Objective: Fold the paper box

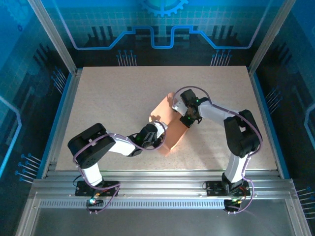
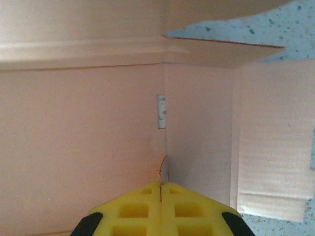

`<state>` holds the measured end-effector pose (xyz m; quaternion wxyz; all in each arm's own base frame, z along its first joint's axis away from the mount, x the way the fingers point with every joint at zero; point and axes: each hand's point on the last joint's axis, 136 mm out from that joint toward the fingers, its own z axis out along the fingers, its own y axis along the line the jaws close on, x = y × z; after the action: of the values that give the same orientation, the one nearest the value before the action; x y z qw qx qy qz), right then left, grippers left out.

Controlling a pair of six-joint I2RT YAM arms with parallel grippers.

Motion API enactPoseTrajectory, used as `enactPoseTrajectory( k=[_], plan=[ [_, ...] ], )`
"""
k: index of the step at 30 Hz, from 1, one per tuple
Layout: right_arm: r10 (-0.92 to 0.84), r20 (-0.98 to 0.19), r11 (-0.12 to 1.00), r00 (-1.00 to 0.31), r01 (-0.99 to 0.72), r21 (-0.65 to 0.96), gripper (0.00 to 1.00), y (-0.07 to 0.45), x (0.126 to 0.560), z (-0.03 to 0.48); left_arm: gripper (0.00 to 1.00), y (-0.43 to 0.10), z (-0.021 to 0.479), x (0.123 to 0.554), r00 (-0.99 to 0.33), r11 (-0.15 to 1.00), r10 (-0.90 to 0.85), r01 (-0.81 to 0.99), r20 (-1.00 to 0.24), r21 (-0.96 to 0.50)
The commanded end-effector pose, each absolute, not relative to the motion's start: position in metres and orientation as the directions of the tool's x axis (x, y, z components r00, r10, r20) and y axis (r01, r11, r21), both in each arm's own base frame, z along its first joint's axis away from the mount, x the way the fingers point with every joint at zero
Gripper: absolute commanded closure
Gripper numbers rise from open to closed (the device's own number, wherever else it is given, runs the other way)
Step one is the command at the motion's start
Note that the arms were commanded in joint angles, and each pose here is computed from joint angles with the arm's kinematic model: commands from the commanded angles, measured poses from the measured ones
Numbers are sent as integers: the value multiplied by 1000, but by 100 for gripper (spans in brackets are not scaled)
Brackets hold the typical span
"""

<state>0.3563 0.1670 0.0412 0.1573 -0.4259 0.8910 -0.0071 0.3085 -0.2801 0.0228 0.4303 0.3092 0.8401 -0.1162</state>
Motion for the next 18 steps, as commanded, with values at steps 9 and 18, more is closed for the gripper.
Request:
enactPoseTrajectory(
  k=[9,18],
  plan=[
    [-819,-329,509,-469,-860,-41,90,175,338,42,86,-284,23,308,-478,775,401,631,-782,12],
    [-745,-323,593,-584,-801,80,63,164,343,45,86,-283,24,307,-478,773,411,634,-776,19]
  ],
)
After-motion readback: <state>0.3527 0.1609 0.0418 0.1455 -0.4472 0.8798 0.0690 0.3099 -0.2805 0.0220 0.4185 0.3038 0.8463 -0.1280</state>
